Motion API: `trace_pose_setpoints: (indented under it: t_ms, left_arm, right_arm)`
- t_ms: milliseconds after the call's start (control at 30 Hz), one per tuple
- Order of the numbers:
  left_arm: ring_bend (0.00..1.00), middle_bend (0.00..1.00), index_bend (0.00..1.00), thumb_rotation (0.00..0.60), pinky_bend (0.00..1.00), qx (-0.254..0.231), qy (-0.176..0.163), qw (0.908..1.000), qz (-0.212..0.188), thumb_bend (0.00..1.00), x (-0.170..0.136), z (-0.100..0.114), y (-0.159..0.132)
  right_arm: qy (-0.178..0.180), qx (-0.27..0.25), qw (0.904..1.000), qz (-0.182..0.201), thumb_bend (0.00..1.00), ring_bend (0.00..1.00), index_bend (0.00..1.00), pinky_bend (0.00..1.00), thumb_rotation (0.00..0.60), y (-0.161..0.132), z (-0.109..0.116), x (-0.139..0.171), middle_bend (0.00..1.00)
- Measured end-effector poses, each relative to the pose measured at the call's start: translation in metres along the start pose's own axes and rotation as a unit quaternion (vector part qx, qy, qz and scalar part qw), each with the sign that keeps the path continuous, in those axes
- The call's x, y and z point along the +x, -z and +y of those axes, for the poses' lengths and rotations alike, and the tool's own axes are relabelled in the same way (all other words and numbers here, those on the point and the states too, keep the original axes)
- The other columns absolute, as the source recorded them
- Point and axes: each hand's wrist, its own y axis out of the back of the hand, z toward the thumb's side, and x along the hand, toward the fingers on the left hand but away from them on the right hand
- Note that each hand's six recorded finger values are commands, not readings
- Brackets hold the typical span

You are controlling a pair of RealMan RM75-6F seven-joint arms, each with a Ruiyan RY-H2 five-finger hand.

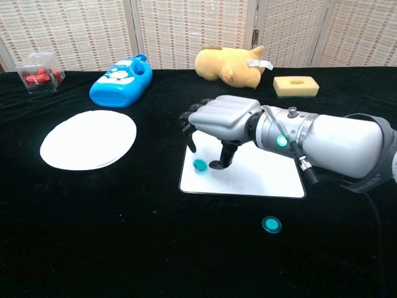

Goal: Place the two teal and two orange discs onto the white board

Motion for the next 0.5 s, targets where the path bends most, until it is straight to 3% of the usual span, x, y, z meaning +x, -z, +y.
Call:
trace_pose_setpoints:
  t_ms: [67, 200, 367, 500]
  left_arm:
    - [0.08, 0.00, 0.02, 0.600, 0.00, 0.000, 0.000, 1.0000, 0.001, 0.13, 0.000, 0.000, 0.000]
    - [0.08, 0.00, 0.02, 0.600, 0.00, -0.001, 0.000, 1.0000, 0.000, 0.13, 0.000, -0.001, 0.000]
    - [0.08, 0.00, 0.02, 0.600, 0.00, -0.002, 0.000, 1.0000, -0.001, 0.13, 0.001, -0.001, 0.000]
    - [0.08, 0.00, 0.02, 0.600, 0.00, -0.003, -0.004, 1.0000, -0.006, 0.13, 0.002, 0.001, -0.002]
  right_arm:
    - [-0.005, -0.003, 1.0000, -0.002, 0.24, 0.00, 0.14, 0.00, 0.600, 0.001, -0.002, 0.000, 0.02]
    - [0.001, -0.010, 1.0000, 0.000, 0.24, 0.00, 0.13, 0.00, 0.600, 0.002, 0.001, 0.009, 0.02]
    - [0.020, -0.019, 0.9996, 0.011, 0.24, 0.00, 0.29, 0.00, 0.600, 0.008, 0.006, 0.036, 0.04]
    - [0.035, -0.012, 0.9990, 0.026, 0.24, 0.00, 0.34, 0.00, 0.600, 0.016, 0.003, 0.070, 0.05]
